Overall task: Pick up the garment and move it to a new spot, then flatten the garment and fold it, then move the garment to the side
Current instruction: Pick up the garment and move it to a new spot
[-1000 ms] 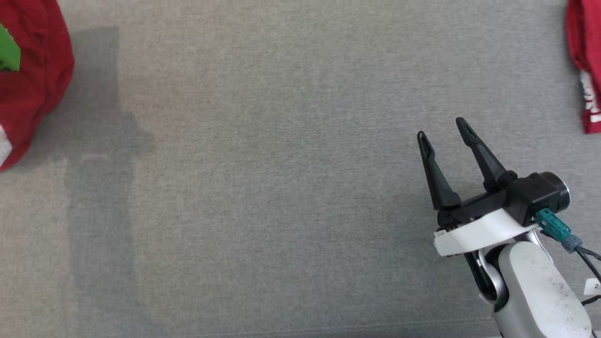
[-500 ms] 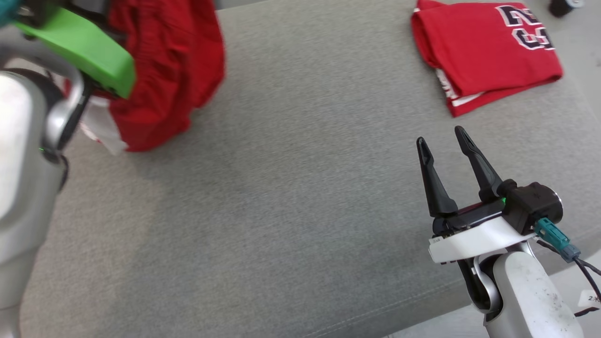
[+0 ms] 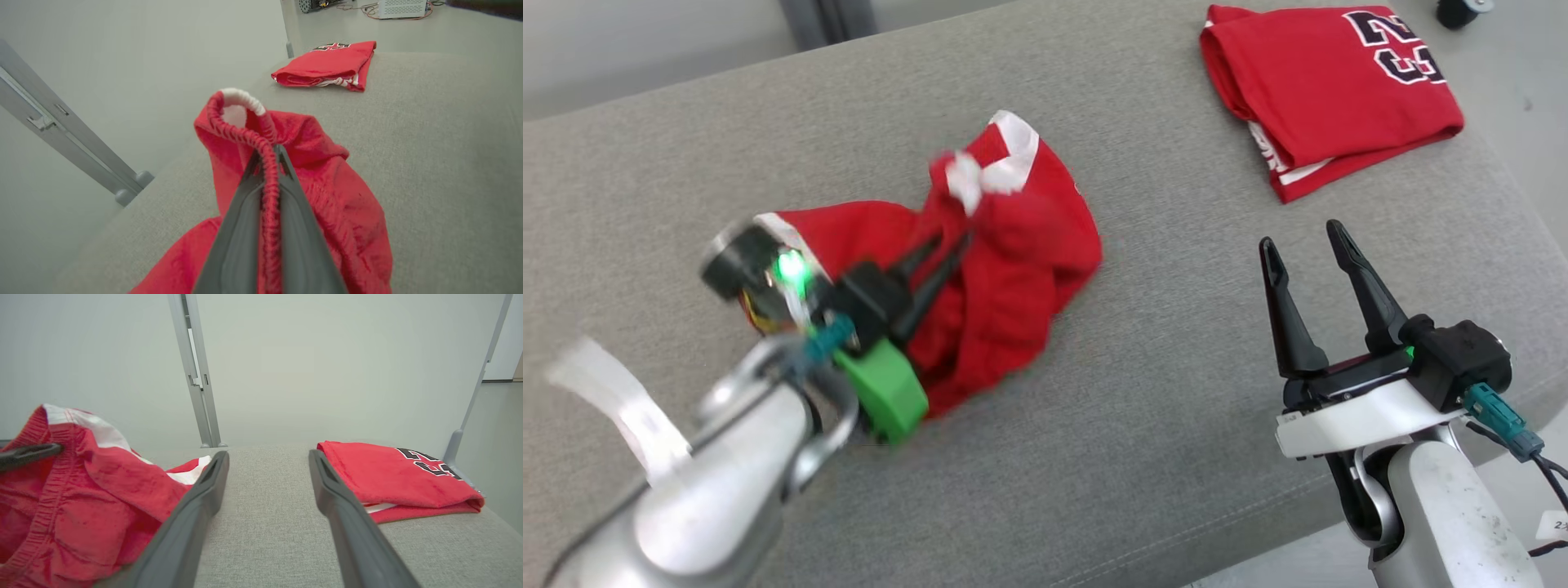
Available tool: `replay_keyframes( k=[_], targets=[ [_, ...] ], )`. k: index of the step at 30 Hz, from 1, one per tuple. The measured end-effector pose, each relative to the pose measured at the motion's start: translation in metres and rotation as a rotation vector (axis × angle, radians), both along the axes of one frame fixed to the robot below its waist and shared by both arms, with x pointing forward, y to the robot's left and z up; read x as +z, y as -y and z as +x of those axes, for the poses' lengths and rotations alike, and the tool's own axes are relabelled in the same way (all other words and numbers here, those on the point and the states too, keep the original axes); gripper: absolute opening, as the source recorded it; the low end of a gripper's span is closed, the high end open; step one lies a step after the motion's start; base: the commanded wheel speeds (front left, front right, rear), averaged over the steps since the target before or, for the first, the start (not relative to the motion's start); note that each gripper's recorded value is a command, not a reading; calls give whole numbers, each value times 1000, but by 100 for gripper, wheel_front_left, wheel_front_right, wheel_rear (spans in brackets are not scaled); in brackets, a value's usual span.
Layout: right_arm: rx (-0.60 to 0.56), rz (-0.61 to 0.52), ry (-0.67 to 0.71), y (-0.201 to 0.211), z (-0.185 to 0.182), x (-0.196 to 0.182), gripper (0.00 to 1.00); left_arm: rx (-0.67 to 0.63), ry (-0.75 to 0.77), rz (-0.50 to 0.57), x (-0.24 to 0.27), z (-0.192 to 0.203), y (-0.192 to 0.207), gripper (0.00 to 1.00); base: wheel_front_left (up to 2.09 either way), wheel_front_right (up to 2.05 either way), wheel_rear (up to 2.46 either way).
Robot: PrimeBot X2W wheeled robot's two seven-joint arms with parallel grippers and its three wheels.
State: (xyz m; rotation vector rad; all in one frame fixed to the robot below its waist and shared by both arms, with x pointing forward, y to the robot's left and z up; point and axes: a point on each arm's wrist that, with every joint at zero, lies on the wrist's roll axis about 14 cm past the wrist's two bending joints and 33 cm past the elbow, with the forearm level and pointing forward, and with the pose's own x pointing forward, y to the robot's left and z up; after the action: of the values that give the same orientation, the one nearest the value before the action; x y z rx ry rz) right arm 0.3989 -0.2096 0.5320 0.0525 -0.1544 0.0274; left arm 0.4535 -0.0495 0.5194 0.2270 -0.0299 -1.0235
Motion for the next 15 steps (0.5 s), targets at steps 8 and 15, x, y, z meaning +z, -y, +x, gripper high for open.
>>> replay_keyframes(
  k=[8,15],
  targets=[
    [51,4,-16,-15,7,-7,100,49,-169,58,-89,-52,-28,0,0,0,0],
    [97,10,-19,-29,-4,-7,100,215,-185,-78,-72,-62,-41,100,0,0,0]
  ],
)
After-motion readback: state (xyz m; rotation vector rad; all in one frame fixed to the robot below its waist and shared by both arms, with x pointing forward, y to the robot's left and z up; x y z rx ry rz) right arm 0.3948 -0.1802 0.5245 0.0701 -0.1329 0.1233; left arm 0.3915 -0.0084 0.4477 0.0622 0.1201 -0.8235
